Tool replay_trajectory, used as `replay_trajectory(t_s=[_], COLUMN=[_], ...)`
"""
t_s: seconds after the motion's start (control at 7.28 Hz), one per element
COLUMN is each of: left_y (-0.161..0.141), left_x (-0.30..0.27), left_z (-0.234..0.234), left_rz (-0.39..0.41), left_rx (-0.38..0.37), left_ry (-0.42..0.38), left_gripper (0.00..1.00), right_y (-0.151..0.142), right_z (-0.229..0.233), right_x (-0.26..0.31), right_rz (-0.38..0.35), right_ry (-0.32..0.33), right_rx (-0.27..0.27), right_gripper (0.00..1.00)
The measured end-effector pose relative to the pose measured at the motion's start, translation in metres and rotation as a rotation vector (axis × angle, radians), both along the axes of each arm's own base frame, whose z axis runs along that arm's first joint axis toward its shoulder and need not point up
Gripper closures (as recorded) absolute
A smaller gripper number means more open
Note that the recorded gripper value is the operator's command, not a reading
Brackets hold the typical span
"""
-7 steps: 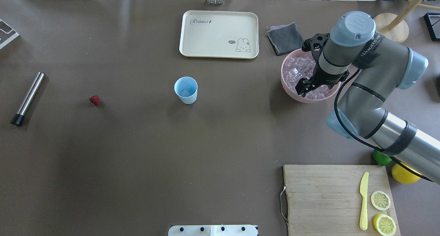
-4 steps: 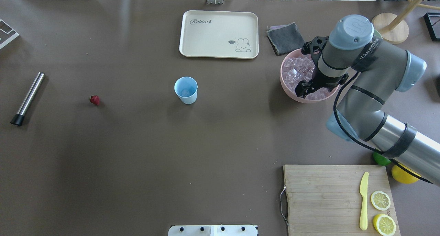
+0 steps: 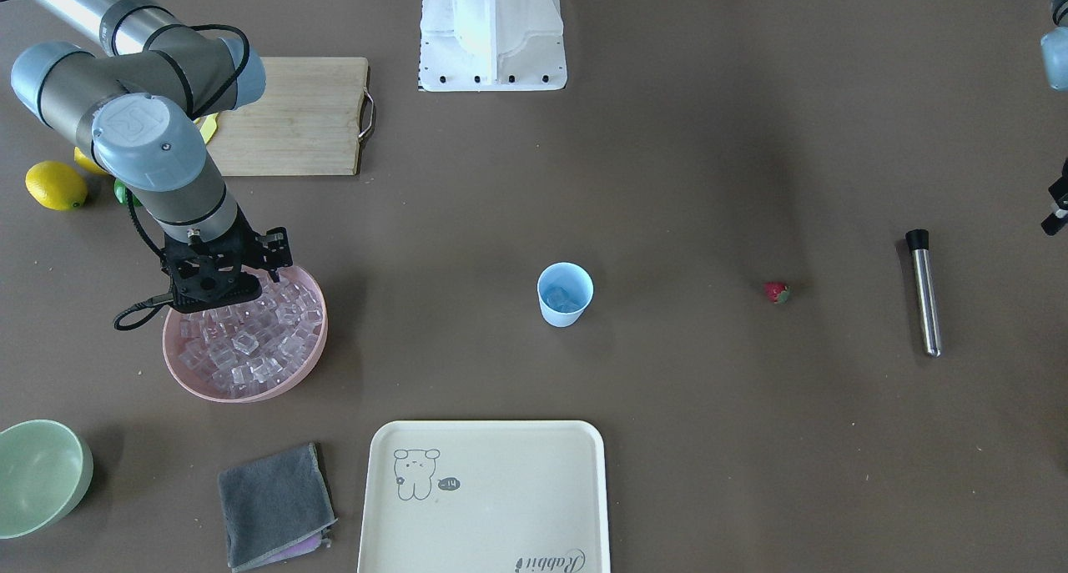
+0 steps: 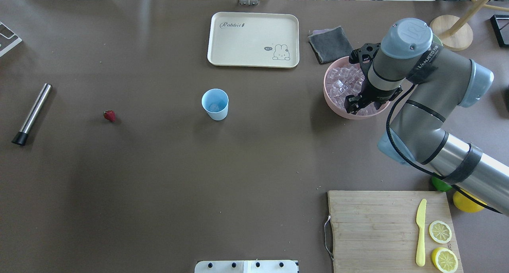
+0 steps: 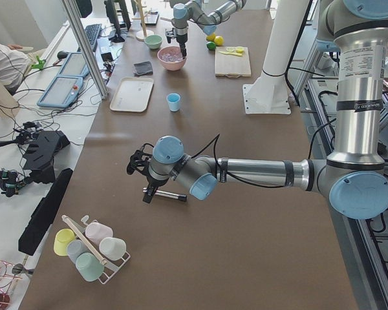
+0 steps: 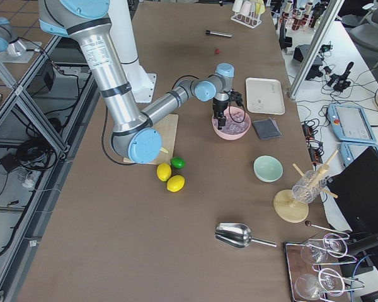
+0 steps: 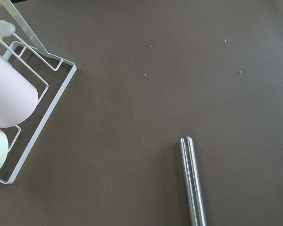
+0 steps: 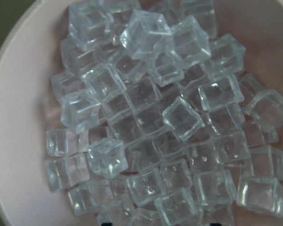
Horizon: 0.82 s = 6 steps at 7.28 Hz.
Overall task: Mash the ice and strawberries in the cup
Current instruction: 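Lower the right gripper into the bowl and grasp a third ice cube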
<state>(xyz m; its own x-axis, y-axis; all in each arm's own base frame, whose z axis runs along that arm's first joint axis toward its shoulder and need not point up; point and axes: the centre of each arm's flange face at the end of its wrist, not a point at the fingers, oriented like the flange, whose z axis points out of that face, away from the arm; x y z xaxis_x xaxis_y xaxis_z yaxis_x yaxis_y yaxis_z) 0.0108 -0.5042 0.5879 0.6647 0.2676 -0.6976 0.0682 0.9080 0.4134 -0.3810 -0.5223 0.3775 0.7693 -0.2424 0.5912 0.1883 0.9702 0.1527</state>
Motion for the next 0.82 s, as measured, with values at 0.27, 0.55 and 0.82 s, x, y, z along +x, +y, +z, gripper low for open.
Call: replay_trajectory(t_s=[0.27,0.55,0.82], left_y=[0.0000,0.0000,0.0000], left_x=[0.0029,0.0051,0.0057], left_z=[0.0009,0.0008,0.0008], left_rz=[0.005,0.009,0.010], left_rx=[-0.001,0.000,0.000], left_ry=[-0.001,-0.001,-0.001], left_gripper=[0.03,0.03,0.03], right_y=[-0.0002,-0.0002,-0.0002], right_z=[0.0013,0.0019,0.0022], right_x=[0.0001,0.0003,0.0006], right_rz=[0.002,0.002,0.003], right_ry=[0.004,0.005,0.006], right_rx=[0.001,0.001,0.002], right_gripper=[0.46,0.47,0.69])
